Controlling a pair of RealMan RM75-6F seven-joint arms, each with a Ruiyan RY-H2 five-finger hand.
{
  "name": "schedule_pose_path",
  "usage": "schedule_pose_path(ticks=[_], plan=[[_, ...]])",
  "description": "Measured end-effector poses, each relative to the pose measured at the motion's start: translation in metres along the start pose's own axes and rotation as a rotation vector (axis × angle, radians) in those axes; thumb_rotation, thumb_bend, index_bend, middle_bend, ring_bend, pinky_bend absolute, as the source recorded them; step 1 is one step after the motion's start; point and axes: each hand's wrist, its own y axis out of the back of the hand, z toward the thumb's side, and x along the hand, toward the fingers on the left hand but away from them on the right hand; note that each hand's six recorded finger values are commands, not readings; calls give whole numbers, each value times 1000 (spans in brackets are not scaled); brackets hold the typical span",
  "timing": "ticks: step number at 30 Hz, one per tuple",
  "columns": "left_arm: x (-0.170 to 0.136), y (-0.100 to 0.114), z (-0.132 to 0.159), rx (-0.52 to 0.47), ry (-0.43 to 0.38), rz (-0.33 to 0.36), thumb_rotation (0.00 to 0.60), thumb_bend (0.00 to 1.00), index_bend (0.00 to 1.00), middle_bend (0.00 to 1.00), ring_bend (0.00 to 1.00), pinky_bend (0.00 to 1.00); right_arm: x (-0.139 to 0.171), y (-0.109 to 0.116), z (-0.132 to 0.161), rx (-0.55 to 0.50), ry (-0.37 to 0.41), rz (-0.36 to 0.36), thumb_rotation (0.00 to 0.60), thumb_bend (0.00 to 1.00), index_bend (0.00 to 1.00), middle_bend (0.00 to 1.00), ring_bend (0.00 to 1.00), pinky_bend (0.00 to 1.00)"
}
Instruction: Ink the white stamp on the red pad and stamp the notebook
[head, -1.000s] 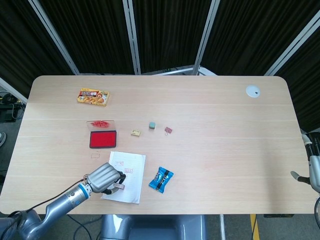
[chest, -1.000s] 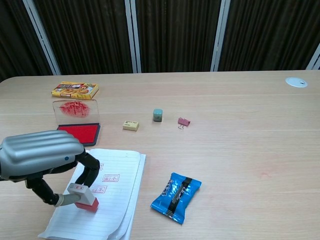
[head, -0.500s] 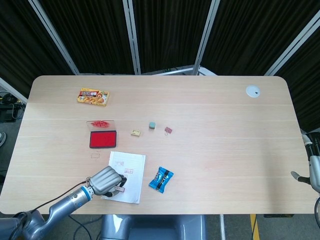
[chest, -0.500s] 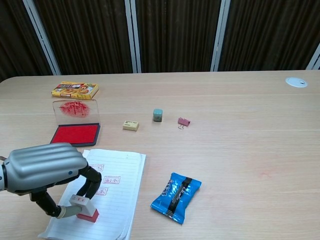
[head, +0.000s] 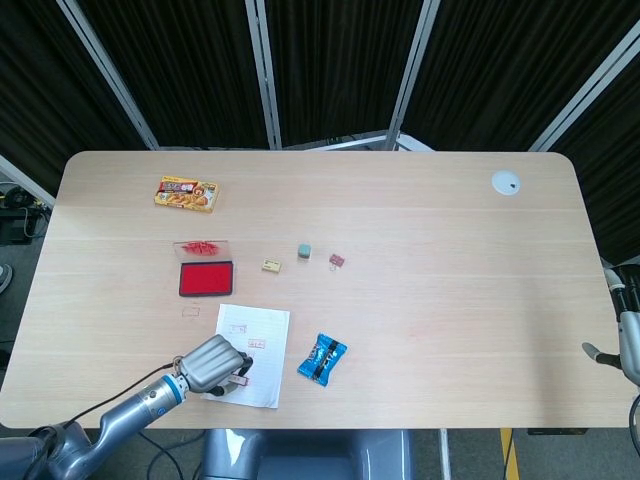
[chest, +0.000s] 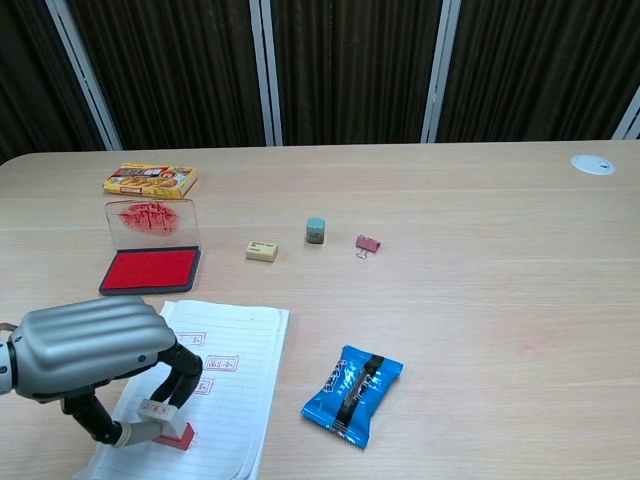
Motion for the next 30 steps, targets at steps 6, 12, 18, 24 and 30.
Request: schedule_pose_path(ticks=[6, 12, 18, 24, 30], plan=[[0, -6, 0, 10, 2, -12, 600, 400, 621, 586, 853, 878, 0, 0, 0, 0, 0, 0, 600, 0, 0, 0, 0, 0], [0, -9, 0, 11, 4, -16, 600, 400, 621, 586, 853, 878, 0, 0, 0, 0, 0, 0, 600, 0, 0, 0, 0, 0], [0, -6, -1, 4, 7, -3, 600, 401, 621, 586, 852, 878, 0, 0, 0, 2, 1, 0, 600, 0, 0, 0, 0, 0], [-3, 5, 1, -25, 2, 24, 600, 400, 623, 586, 851, 878, 1, 0, 0, 2, 1, 1, 600, 0, 0, 0, 0, 0], [-10, 28, -1, -64, 5, 78, 600, 401, 624, 586, 851, 878, 1, 0, 1, 4, 1, 0, 600, 0, 0, 0, 0, 0]])
